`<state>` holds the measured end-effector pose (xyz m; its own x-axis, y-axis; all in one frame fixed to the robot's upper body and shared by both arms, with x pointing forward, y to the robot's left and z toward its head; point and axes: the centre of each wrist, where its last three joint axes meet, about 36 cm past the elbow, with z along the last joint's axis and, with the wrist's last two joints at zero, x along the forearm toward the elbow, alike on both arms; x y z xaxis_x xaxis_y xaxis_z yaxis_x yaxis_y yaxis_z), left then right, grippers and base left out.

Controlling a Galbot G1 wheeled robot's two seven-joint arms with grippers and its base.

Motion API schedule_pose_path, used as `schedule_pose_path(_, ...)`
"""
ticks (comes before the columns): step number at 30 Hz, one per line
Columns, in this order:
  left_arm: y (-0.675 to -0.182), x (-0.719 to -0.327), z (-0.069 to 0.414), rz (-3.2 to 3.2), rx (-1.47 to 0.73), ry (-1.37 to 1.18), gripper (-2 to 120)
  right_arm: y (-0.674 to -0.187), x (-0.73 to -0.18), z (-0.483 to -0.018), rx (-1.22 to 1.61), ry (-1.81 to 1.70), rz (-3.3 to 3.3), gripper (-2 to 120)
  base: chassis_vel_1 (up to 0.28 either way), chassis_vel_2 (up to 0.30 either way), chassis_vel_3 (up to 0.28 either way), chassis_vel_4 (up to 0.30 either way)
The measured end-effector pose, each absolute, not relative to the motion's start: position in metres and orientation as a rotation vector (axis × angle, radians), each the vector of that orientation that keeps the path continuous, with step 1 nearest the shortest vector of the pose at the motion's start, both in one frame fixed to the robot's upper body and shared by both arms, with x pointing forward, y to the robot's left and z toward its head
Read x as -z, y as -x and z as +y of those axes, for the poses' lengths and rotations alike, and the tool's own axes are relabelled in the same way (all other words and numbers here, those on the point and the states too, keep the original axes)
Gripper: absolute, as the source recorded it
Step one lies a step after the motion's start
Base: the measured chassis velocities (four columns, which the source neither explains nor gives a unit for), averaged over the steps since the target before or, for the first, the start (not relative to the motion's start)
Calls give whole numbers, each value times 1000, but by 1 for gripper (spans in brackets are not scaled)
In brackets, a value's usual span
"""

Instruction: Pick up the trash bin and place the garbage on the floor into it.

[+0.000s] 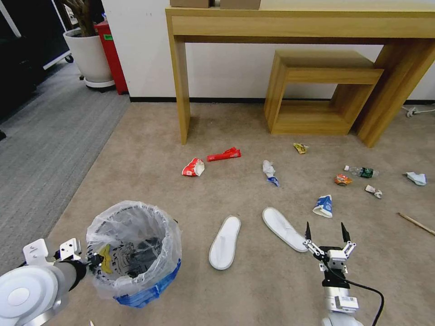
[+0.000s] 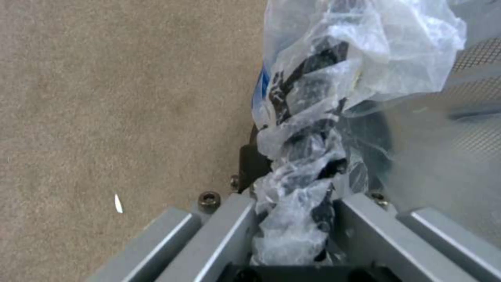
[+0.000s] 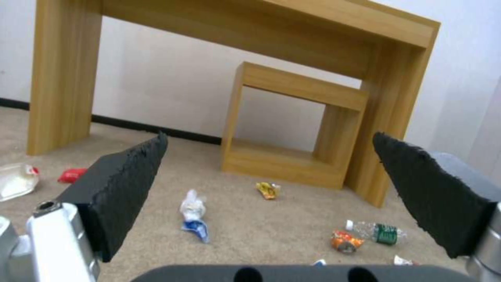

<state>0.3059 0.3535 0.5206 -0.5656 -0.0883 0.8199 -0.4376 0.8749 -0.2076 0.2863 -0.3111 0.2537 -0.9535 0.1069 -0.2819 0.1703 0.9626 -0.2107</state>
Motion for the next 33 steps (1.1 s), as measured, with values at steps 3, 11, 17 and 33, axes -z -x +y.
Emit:
schedule_pose_path(3,-306,-520,353,-2139,-498,-377,0,-289,-258,-311,339,-202,2842,100,0,0,0,0)
schedule_pose_path(11,-305,-519,352,-2138,-508,-377,0,-286,-250,-305,358,-158,2857,100,0,0,0,0)
schedule_pose_path(17,-304,-521,351,-2141,-516,-371,0,-286,-249,-304,359,-148,2859,100,0,0,0,0)
schedule_pose_path(33,-303,-522,349,-2144,-518,-363,0,-287,-250,-305,354,-148,2855,100,-41,44,40,-44)
